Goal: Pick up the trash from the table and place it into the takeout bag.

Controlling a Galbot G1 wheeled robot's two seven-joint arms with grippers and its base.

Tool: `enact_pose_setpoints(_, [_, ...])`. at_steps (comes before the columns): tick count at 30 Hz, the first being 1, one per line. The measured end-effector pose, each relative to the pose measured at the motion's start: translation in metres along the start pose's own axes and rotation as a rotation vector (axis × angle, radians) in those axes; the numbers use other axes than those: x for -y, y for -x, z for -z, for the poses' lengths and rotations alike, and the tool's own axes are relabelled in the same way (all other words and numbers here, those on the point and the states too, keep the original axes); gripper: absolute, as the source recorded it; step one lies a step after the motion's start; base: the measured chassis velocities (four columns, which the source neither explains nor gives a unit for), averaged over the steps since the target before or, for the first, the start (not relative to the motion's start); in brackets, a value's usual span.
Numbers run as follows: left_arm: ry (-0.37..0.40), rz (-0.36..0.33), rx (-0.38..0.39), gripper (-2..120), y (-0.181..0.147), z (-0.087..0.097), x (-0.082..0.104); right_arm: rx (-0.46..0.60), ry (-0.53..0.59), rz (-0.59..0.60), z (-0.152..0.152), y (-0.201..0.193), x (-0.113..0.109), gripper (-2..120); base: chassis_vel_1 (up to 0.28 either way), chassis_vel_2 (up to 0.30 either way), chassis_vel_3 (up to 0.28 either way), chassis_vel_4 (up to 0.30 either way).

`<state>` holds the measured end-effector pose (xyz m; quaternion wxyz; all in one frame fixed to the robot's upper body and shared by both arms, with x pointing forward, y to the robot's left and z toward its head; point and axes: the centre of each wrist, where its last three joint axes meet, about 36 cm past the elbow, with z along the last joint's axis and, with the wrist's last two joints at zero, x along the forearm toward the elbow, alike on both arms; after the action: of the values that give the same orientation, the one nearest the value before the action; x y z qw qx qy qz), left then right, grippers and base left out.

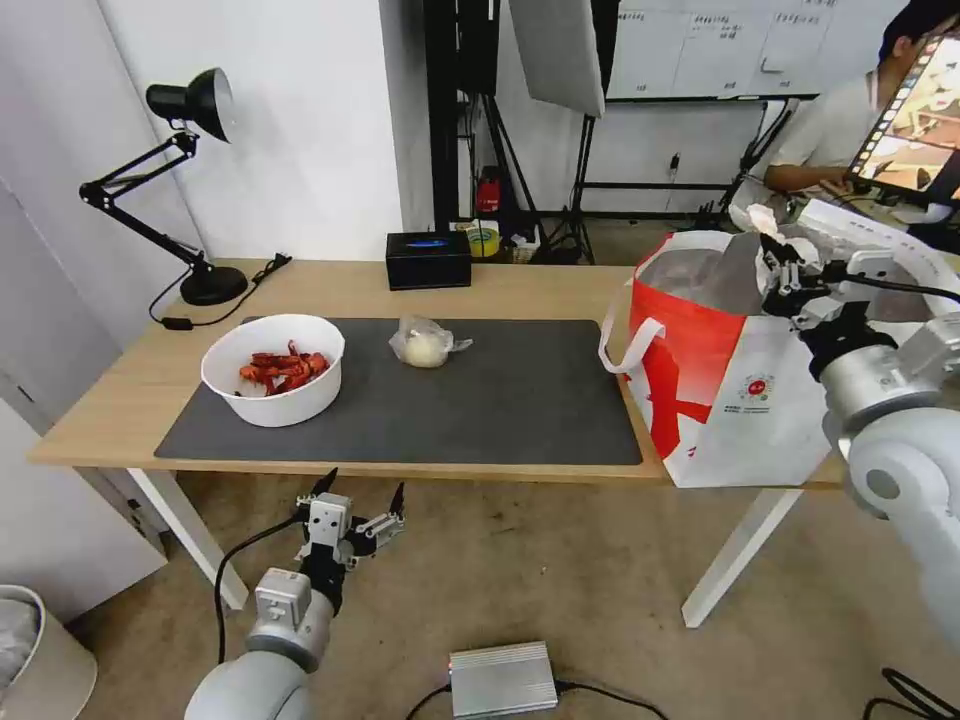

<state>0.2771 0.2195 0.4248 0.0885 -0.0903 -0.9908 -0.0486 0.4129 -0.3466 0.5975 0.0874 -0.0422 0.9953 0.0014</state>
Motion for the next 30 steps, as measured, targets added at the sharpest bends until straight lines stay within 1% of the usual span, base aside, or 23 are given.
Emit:
enact_pose_setpoints(1, [0.000,0.000,0.000,100,0.000,0.000,0.000,0.000,0.000,0.000,0.000,0.000,0.000,3,0.000,0.000,0.000,0.000])
enact_pose_setpoints(3, [-0.001,-0.003,0.002,100,0.000,0.000,0.001,-0.007,-0.027,-0.007,0.000,-0.003,0.000,14,0.000,0.000,0.000,0.000])
enact_pose_setpoints(4, [-0.001,-0.003,0.002,100,0.000,0.000,0.001,-0.007,-0.027,-0.007,0.000,-0.003,0.000,14,0.000,0.000,0.000,0.000])
enact_pose_setpoints(6, [-0.001,-0.005,0.002,100,0.001,0.000,0.001,-0.009,-0.054,-0.015,0.000,-0.005,0.001,25,0.000,0.000,0.000,0.000])
enact_pose_setpoints(7, [-0.001,-0.005,0.002,100,0.001,0.000,0.001,-0.009,-0.054,-0.015,0.000,-0.005,0.001,25,0.000,0.000,0.000,0.000])
enact_pose_setpoints(9, [-0.002,-0.006,0.003,100,0.001,0.001,0.001,-0.009,-0.070,-0.017,0.001,-0.006,0.001,34,0.000,0.000,0.000,0.000])
enact_pose_setpoints(10, [-0.002,-0.006,0.003,100,0.001,0.001,0.001,-0.009,-0.070,-0.017,0.001,-0.006,0.001,34,0.000,0.000,0.000,0.000])
enact_pose_setpoints(12, [-0.002,-0.007,0.003,100,0.001,0.001,0.002,-0.013,-0.077,-0.017,0.002,-0.007,0.001,45,0.000,0.000,0.000,0.000])
enact_pose_setpoints(13, [-0.002,-0.007,0.003,100,0.001,0.001,0.002,-0.013,-0.077,-0.017,0.002,-0.007,0.001,45,0.000,0.000,0.000,0.000])
enact_pose_setpoints(14, [-0.002,-0.007,0.003,100,0.001,0.001,0.002,-0.014,-0.079,-0.017,0.001,-0.007,0.001,51,0.000,0.000,0.000,0.000])
enact_pose_setpoints(15, [-0.002,-0.007,0.003,100,0.001,0.001,0.001,-0.014,-0.080,-0.017,0.001,-0.007,0.001,52,0.000,0.000,0.000,0.000])
enact_pose_setpoints(17, [-0.001,-0.007,0.004,100,0.000,0.001,0.001,-0.017,-0.080,-0.016,0.001,-0.008,0.000,64,0.000,0.000,0.000,0.000])
enact_pose_setpoints(18, [-0.001,-0.007,0.004,100,0.000,0.001,0.001,-0.017,-0.080,-0.016,0.001,-0.008,0.000,64,0.000,0.000,0.000,0.000])
enact_pose_setpoints(21, [-0.001,-0.007,0.006,100,0.000,0.002,0.001,-0.016,-0.081,-0.009,0.002,-0.009,-0.002,80,0.000,0.000,0.000,0.000])
enact_pose_setpoints(22, [-0.001,-0.007,0.006,100,0.000,0.002,0.001,-0.016,-0.081,-0.009,0.002,-0.009,-0.002,80,0.000,0.000,0.000,0.000])
enact_pose_setpoints(25, [-0.002,-0.006,0.008,100,0.000,0.002,0.001,-0.014,-0.079,-0.001,0.003,-0.011,-0.003,92,0.000,0.000,0.000,0.000])
enact_pose_setpoints(26, [-0.002,-0.006,0.008,100,0.000,0.002,0.001,-0.014,-0.079,-0.001,0.003,-0.011,-0.003,92,0.000,0.000,0.000,0.000])
enact_pose_setpoints(27, [-0.002,-0.006,0.008,100,-0.001,0.003,0.001,-0.013,-0.071,0.016,0.004,-0.013,-0.004,97,0.000,0.000,0.000,0.000])
enact_pose_setpoints(29, [-0.002,-0.005,0.009,100,-0.001,0.003,0.001,-0.001,-0.031,0.062,0.007,-0.016,-0.006,100,0.000,0.000,0.000,0.000])
enact_pose_setpoints(30, [-0.002,-0.005,0.009,100,-0.001,0.003,0.001,-0.001,-0.031,0.062,0.007,-0.016,-0.006,100,0.000,0.000,0.000,0.000])
